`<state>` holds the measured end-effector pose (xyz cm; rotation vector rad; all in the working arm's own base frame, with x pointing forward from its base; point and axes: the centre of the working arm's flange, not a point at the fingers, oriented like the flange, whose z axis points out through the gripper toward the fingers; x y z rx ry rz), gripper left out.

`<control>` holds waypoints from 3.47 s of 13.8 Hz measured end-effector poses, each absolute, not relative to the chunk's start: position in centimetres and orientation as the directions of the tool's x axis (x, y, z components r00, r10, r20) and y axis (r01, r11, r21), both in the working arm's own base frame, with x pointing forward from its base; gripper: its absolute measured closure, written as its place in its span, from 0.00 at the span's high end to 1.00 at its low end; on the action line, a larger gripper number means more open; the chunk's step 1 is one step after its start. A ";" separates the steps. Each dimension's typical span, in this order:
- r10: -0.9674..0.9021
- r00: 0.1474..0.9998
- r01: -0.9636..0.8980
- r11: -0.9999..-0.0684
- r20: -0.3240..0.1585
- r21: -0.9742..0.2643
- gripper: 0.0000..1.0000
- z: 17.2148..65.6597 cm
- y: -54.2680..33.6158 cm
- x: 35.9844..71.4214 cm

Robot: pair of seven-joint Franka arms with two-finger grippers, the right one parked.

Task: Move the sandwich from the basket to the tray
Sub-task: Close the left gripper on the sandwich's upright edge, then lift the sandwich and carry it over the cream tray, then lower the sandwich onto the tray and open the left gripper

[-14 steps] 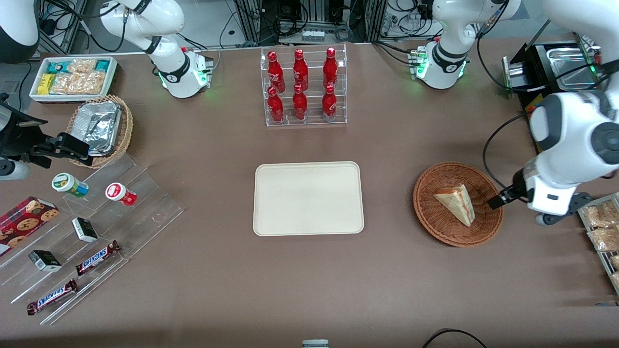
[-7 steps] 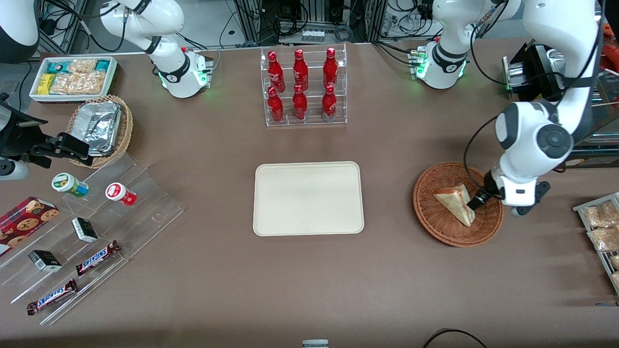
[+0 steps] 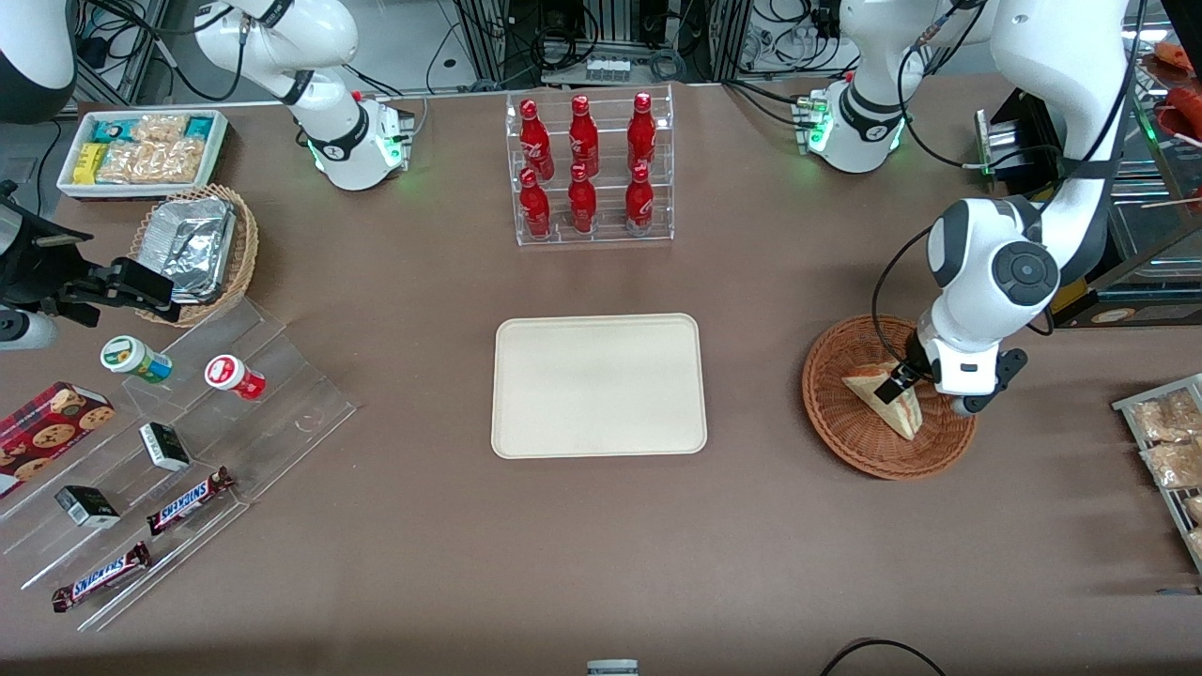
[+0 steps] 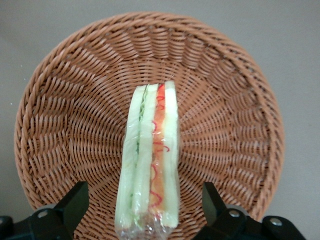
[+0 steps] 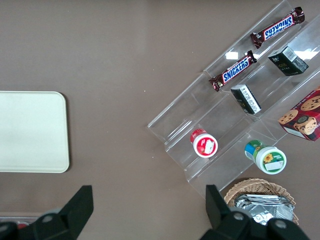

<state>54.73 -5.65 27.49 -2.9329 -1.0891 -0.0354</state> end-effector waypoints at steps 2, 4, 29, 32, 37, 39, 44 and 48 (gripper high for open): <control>0.653 0.757 0.654 -0.757 0.023 -0.005 1.00 26.3 -5.6 54.7; 0.658 0.753 0.658 -0.753 0.015 -0.013 0.98 25.4 -5.7 54.6; 0.041 0.999 0.042 -0.999 0.026 -0.034 0.17 30.3 -51.5 50.8; 0.002 1.000 0.004 -0.998 0.022 -0.059 0.17 27.5 -53.1 49.7; 0.000 1.000 0.001 -0.997 0.008 -0.077 0.17 24.2 -53.7 49.2; 0.002 1.000 0.002 -0.997 0.007 -0.078 0.16 24.0 -53.6 49.3; 0.016 0.999 0.019 -0.998 0.039 -0.061 0.62 26.3 -53.7 50.4; 0.120 0.991 0.125 -0.988 0.059 -0.087 1.00 37.6 -48.6 53.7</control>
